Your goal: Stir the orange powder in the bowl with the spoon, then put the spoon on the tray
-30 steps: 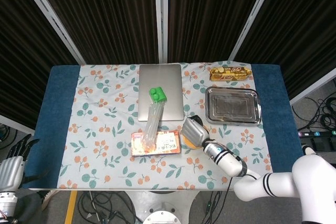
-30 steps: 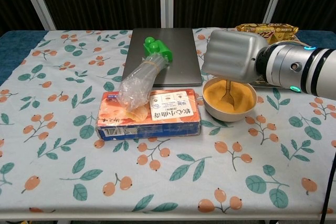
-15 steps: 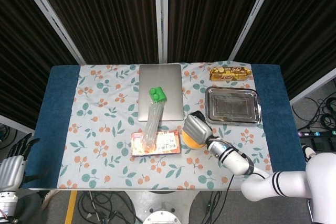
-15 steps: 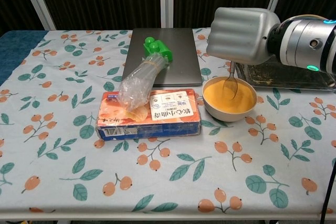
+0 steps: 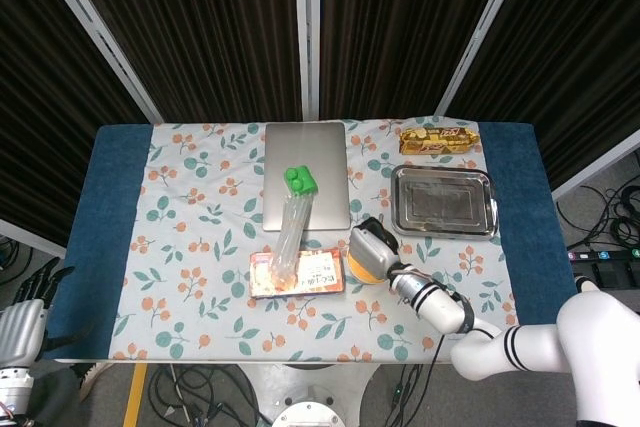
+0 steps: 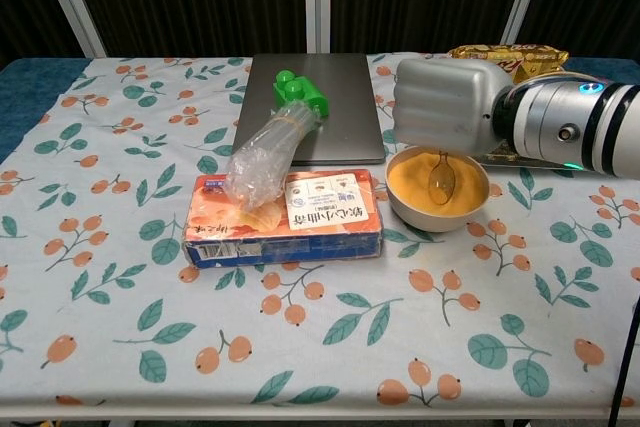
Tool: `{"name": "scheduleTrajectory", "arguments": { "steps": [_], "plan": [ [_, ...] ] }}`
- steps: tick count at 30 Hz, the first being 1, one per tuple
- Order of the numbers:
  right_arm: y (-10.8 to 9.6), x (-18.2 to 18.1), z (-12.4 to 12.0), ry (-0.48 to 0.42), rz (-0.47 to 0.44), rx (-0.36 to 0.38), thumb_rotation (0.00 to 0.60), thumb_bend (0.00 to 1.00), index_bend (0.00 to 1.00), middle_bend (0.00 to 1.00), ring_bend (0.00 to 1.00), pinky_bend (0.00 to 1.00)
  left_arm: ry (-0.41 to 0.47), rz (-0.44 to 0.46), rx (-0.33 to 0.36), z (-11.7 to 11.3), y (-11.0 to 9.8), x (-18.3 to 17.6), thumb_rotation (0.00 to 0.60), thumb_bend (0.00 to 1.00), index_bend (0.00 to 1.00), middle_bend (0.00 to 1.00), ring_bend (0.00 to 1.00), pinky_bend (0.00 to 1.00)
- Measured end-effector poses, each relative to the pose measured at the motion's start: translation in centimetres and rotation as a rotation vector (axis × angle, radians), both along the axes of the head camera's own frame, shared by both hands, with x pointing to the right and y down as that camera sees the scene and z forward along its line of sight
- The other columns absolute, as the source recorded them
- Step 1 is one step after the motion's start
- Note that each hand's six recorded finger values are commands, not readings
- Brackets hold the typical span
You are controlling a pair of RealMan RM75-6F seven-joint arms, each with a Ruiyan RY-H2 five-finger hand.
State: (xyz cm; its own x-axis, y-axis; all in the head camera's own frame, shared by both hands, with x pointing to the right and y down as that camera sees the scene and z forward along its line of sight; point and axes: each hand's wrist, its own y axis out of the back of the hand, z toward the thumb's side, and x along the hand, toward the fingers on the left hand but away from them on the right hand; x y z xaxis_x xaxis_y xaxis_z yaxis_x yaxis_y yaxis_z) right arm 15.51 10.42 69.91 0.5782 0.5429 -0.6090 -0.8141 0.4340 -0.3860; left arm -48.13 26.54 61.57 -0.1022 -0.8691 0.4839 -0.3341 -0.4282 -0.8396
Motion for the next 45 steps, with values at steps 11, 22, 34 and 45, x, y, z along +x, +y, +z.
{"name": "scheduleTrajectory", "arguments": {
  "steps": [11, 22, 34, 45],
  "plan": [
    [-0.7, -1.3, -2.4, -0.055, -0.039, 0.024, 0.600, 0.52, 0.85, 1.00, 0.99, 1.00, 0.002, 0.000, 0.009, -0.2, 0.0, 0.1, 0.600, 0.12, 0.20, 0.12, 0.08, 0.12],
    [1.0, -1.7, -0.1, -0.007, -0.094, -0.004, 0.600, 0.52, 0.85, 1.00, 0.99, 1.00, 0.003, -0.007, 0.004, -0.1, 0.2, 0.0, 0.600, 0.12, 0.20, 0.12, 0.08, 0.12],
    [-1.5, -1.6, -2.0, 0.000, -0.148, 0.104, 0.600, 0.51, 0.87, 1.00, 0.97, 0.85, 0.004, -0.001, 0.015, -0.3, 0.2, 0.1, 0.600, 0.12, 0.20, 0.12, 0.08, 0.12],
    [-0.9, -2.4, -2.7, 0.003, -0.256, 0.132, 0.600, 0.52, 0.91, 1.00, 0.92, 0.78, 0.003, -0.004, 0.013, -0.3, 0.3, 0.1, 0.600, 0.12, 0.20, 0.12, 0.08, 0.12]
  ]
}}
